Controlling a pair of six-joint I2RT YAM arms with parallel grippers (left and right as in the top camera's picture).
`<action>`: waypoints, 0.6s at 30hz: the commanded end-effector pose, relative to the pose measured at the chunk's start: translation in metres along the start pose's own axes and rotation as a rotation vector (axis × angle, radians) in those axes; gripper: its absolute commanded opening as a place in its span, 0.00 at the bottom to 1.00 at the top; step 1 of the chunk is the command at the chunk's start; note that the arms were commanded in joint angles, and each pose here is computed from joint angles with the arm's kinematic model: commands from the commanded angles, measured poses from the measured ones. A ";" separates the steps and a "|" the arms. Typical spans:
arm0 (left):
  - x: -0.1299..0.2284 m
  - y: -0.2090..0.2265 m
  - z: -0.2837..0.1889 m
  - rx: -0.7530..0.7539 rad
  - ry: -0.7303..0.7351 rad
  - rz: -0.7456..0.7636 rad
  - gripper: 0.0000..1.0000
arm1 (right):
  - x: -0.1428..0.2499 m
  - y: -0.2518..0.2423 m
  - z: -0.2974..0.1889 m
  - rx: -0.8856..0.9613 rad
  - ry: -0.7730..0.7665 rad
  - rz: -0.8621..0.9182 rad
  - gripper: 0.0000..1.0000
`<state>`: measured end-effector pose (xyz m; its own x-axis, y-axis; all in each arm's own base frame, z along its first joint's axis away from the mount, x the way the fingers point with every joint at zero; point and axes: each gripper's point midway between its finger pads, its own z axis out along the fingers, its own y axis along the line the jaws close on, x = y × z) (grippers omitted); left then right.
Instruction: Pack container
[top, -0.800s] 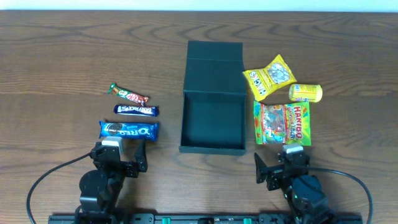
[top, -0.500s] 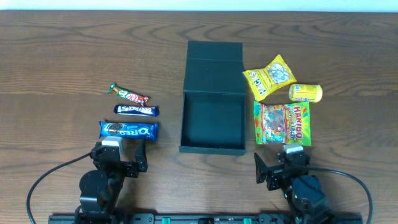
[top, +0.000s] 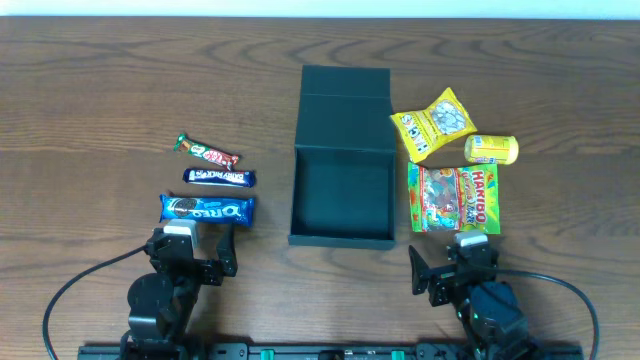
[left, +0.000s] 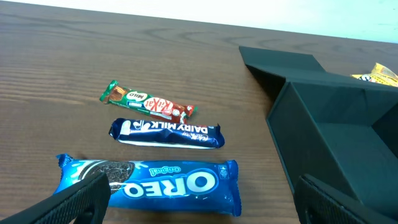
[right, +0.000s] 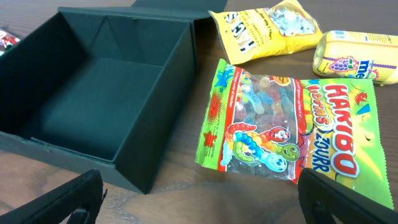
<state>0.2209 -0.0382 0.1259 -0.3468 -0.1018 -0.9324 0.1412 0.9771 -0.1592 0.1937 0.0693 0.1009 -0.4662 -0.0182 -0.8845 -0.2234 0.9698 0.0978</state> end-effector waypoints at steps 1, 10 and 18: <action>0.009 0.002 0.003 -0.005 0.018 0.017 0.95 | 0.001 -0.001 0.001 0.003 -0.001 -0.008 0.99; 0.009 0.002 0.003 -0.005 0.018 0.017 0.95 | 0.002 0.002 0.001 -0.014 0.003 0.011 0.99; 0.009 0.002 0.003 -0.005 0.018 0.017 0.95 | 0.000 0.015 0.000 -0.087 0.007 0.193 0.99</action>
<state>0.2209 -0.0382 0.1259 -0.3468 -0.1018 -0.9324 0.1415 0.9770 -0.1593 0.1912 0.0806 0.1030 -0.4834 0.0392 -0.8745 -0.2511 0.9508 0.1814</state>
